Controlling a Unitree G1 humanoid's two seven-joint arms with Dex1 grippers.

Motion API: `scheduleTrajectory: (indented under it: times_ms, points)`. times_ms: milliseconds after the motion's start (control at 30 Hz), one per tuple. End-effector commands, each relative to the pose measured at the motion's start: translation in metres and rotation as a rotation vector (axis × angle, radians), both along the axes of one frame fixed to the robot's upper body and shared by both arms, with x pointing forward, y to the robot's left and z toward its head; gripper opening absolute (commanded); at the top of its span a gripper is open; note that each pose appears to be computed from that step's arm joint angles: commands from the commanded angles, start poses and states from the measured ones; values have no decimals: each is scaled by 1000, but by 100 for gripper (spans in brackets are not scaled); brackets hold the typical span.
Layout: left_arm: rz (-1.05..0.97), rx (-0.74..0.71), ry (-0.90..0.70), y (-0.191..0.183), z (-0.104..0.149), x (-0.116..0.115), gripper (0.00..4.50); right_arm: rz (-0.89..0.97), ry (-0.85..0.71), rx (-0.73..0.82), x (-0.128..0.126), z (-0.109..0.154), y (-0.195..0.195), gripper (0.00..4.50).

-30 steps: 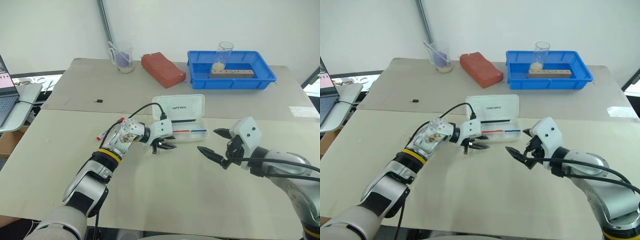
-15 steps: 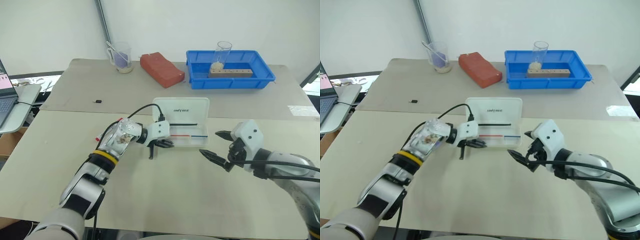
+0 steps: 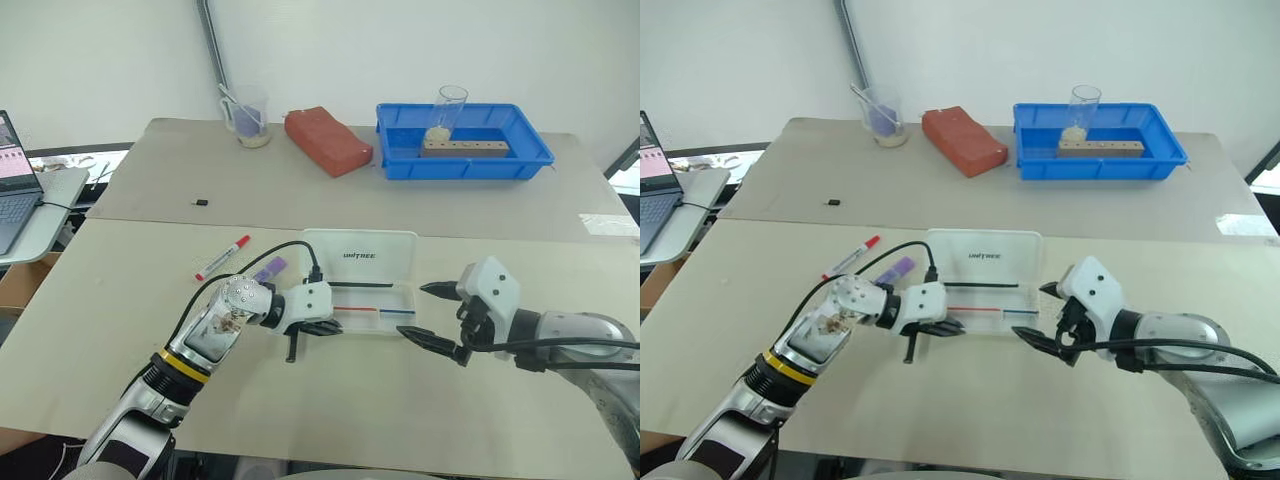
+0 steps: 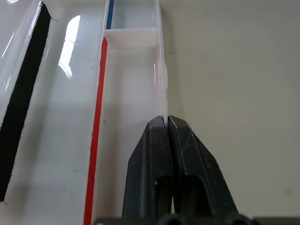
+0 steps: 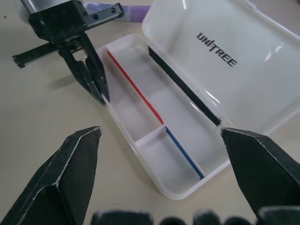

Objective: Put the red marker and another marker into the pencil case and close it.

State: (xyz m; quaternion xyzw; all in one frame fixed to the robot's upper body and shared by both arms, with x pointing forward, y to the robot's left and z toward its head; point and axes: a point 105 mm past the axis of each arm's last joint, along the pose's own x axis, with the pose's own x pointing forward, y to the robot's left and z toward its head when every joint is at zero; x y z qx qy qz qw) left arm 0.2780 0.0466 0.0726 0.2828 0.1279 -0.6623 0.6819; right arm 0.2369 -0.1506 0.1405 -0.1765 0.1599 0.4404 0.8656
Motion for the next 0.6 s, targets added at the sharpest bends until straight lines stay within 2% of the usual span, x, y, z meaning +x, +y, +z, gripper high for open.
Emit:
scheduleTrajectory:
  times_ms: [33,167,233,433,600]
  points:
    - [-17,-5,-45,2,9,-3,143,24,-59,-3,5,9,2,450]
    - [-35,7,-75,5,13,-5,339,30,-62,-5,8,8,1,450]
    - [-35,0,-106,7,24,-5,437,30,-66,-4,10,10,1,450]
    - [-28,-48,-169,15,75,-8,447,39,-77,14,15,19,-1,450]
    - [-12,-95,-127,23,106,-19,447,68,-78,6,18,25,-3,450]
